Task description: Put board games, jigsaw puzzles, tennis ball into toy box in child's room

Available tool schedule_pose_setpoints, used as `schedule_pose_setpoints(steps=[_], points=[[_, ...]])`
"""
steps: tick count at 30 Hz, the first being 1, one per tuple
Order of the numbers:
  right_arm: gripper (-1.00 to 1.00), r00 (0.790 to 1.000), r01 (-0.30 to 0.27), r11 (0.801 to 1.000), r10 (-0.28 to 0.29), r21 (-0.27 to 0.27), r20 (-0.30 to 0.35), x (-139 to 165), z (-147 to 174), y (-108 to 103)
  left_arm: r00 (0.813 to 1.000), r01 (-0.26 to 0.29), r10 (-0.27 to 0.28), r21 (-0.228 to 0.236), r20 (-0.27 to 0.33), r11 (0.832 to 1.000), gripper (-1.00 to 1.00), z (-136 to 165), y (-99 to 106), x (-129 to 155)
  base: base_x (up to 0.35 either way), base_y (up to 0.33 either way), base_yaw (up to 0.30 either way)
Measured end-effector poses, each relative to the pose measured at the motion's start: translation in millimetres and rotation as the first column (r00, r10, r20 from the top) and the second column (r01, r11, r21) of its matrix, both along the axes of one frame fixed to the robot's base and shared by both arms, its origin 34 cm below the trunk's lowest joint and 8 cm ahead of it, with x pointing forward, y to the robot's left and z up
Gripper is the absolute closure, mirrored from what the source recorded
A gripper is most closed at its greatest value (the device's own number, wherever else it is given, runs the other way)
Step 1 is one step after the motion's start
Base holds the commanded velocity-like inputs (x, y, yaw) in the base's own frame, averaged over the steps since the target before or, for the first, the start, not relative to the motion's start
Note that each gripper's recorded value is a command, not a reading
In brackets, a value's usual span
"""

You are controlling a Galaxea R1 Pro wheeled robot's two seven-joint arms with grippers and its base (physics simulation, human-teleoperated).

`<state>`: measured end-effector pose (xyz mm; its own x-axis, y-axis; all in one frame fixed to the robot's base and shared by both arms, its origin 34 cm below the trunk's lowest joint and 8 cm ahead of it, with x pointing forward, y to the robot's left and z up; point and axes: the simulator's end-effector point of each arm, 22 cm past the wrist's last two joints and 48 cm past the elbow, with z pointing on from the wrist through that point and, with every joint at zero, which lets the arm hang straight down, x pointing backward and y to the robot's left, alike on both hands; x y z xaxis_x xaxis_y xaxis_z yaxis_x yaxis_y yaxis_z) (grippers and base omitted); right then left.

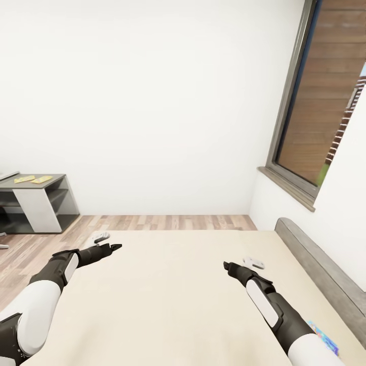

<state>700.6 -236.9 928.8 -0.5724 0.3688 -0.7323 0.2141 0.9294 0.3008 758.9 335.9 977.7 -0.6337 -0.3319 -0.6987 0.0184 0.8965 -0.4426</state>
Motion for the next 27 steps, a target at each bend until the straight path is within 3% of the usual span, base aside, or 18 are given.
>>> schedule_pose_setpoints(steps=[27], points=[[-1.00,1.000,0.000,1.000,0.000,0.000,0.000,0.1,0.1,0.0,1.000,-0.001,0.001,-0.001,0.000,1.000,-1.00,0.2,0.5,0.0,0.000,-0.163,0.000]])
